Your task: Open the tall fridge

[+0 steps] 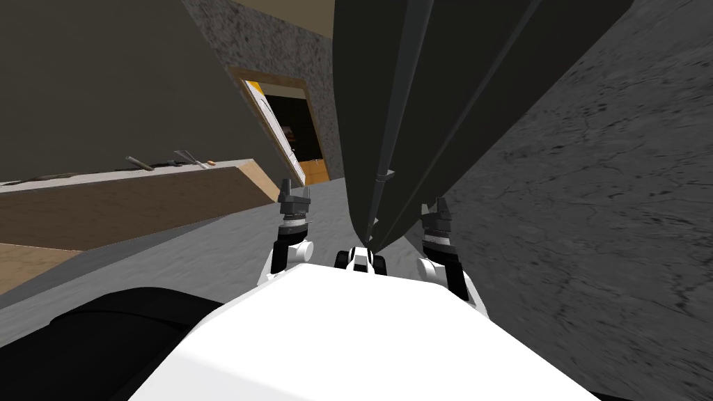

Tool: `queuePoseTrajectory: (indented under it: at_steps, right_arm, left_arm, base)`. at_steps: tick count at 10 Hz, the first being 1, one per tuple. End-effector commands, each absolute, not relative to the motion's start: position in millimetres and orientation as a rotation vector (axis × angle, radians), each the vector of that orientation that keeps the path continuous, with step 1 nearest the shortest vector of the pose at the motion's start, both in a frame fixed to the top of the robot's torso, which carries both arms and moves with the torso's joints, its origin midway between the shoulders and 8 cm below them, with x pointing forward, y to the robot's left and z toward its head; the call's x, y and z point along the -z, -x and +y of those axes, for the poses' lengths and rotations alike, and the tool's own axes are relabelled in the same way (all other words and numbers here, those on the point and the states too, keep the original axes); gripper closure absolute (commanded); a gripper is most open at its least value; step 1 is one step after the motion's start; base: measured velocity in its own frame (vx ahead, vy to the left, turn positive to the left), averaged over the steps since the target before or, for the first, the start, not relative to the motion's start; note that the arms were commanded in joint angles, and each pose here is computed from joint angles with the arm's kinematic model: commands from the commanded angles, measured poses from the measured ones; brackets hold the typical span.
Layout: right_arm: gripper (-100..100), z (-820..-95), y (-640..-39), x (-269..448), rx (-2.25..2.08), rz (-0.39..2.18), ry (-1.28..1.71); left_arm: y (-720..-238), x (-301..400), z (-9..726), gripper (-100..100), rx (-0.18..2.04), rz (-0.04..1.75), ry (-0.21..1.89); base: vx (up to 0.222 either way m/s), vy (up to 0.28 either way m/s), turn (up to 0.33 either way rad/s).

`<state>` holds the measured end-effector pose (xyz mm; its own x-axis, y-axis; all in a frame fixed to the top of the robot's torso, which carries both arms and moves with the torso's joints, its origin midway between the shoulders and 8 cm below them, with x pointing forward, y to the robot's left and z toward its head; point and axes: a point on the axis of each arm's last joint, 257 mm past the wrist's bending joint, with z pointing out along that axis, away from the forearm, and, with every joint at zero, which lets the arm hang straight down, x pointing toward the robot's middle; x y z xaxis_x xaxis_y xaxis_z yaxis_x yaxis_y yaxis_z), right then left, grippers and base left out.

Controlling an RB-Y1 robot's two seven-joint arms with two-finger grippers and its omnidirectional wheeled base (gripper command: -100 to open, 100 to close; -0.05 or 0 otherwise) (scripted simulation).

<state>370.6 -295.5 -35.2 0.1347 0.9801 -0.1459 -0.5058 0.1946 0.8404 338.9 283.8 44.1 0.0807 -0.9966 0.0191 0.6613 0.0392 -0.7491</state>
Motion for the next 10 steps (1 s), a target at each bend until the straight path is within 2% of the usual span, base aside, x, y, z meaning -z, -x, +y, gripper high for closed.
queuePoseTrajectory:
  at_steps: [1,10]
  right_arm:
    - [-100,-297,-373,37,-1.165,0.896,-0.642]
    - [-100,-311,-383,38,-0.893,1.113,-0.294]
  left_arm:
    - [-339,-44,284,0,1.401,0.614,0.695]
    - [-339,-44,284,0,1.401,0.614,0.695]
  base:
    - [-0.022,0.010,0.012]
    - [-0.022,0.019,0.011]
